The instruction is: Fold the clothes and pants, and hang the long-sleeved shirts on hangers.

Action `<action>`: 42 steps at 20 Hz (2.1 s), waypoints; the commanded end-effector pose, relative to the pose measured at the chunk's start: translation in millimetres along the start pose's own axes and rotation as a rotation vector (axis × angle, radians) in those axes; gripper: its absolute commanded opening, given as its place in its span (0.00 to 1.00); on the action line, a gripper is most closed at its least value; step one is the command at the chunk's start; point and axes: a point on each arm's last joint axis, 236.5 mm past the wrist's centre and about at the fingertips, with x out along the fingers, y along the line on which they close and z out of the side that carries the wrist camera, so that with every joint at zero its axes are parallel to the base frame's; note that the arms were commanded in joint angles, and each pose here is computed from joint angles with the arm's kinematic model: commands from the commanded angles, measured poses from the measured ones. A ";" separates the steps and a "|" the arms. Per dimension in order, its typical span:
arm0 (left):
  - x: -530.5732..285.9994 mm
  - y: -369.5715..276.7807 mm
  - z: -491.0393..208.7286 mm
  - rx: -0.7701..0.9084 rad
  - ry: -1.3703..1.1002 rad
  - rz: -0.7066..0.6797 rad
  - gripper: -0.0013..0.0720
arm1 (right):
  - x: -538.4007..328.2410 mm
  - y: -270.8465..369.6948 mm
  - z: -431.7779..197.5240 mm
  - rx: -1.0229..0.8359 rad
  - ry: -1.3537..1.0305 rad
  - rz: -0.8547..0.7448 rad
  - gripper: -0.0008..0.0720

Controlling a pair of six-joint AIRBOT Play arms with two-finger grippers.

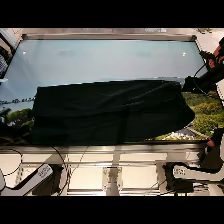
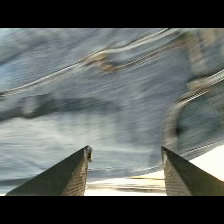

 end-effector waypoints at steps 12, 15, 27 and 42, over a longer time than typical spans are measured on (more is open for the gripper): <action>-59.0 41.4 70.5 0.010 -0.250 0.164 0.05 | 119.2 -73.9 -102.3 -0.039 0.218 0.038 0.67; -58.6 41.4 70.4 0.010 -0.248 0.163 0.05 | 129.1 -81.8 -100.2 -0.054 0.182 0.023 0.67; -58.4 39.8 70.9 0.009 -0.250 0.156 0.05 | 152.3 -34.5 -103.9 -0.043 0.165 0.228 0.54; -46.5 38.2 72.6 0.044 -0.216 0.140 0.05 | 132.2 -36.8 -201.5 -0.112 0.554 0.248 0.05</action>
